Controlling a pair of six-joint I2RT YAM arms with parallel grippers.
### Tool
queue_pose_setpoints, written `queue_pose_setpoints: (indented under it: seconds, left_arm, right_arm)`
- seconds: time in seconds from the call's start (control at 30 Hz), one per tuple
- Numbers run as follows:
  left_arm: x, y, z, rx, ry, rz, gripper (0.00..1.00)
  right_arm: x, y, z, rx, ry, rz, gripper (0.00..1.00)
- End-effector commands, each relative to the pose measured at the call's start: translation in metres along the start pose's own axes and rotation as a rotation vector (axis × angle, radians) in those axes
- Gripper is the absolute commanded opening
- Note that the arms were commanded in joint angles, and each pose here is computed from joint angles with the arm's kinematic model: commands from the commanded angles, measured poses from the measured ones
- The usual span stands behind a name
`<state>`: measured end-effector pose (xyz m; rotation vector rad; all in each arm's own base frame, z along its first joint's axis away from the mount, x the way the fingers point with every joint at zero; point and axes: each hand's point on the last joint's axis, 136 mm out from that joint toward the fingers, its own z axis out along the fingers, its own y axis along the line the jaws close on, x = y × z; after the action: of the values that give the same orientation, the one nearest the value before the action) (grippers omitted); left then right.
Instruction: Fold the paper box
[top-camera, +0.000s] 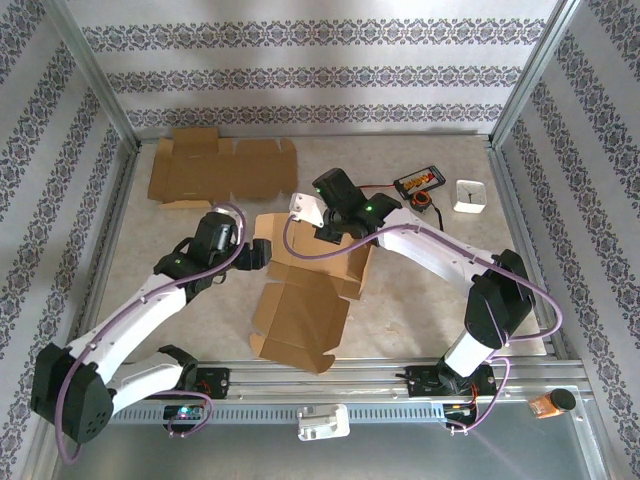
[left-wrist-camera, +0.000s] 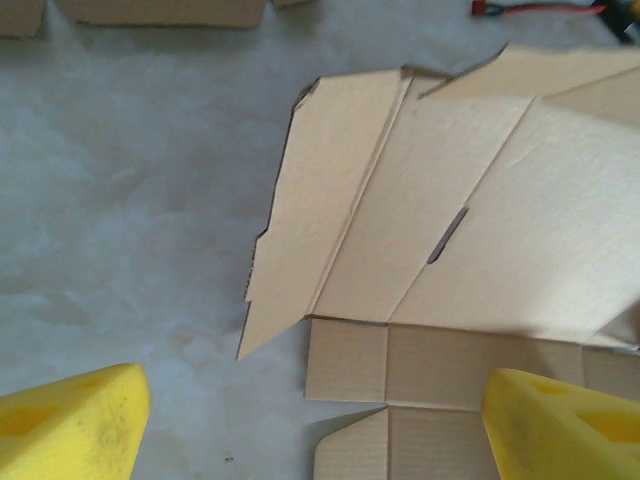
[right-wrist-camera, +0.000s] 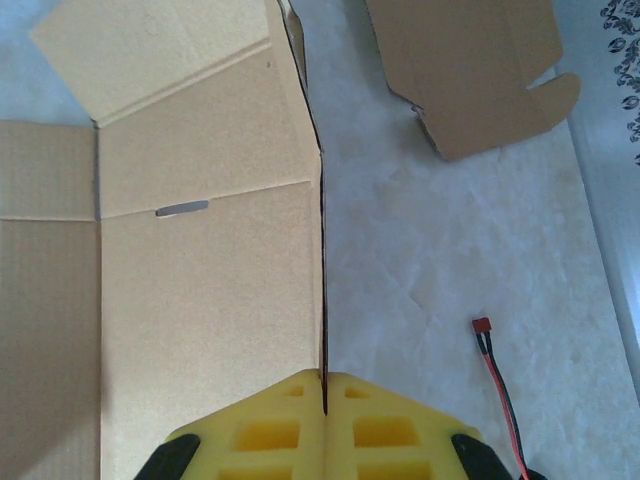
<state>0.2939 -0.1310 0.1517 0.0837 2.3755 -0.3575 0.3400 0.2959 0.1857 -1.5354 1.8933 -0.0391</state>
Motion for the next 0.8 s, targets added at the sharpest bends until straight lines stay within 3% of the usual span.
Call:
queue_pose_setpoints:
  seconds: [0.0, 0.13, 0.33, 0.5, 0.67, 0.77]
  left_arm:
    - [-0.004, 0.003, 0.004, 0.0, 0.017, 0.054, 0.86]
    - [-0.007, 0.015, 0.018, -0.013, 0.049, 0.026, 0.86]
    - [-0.02, 0.003, 0.023, 0.086, 0.022, 0.053, 0.88]
    - [-0.021, -0.008, 0.02, 0.161, -0.054, 0.18, 0.98]
    - [-0.039, -0.022, 0.002, 0.217, -0.191, 0.318, 0.98]
    - [-0.048, -0.043, -0.01, 0.284, -0.294, 0.469, 0.98]
  right_arm:
    - [-0.01, -0.014, -0.015, 0.049, -0.022, -0.012, 0.0]
    - [-0.013, -0.02, -0.021, 0.081, -0.017, -0.062, 0.0]
    - [-0.016, -0.032, -0.03, 0.167, 0.028, -0.166, 0.0]
    - [-0.02, -0.03, -0.034, 0.217, 0.045, -0.268, 0.01]
    - [-0.016, -0.029, -0.027, 0.271, 0.094, -0.363, 0.01]
    - [-0.015, -0.031, -0.026, 0.297, 0.087, -0.384, 0.01]
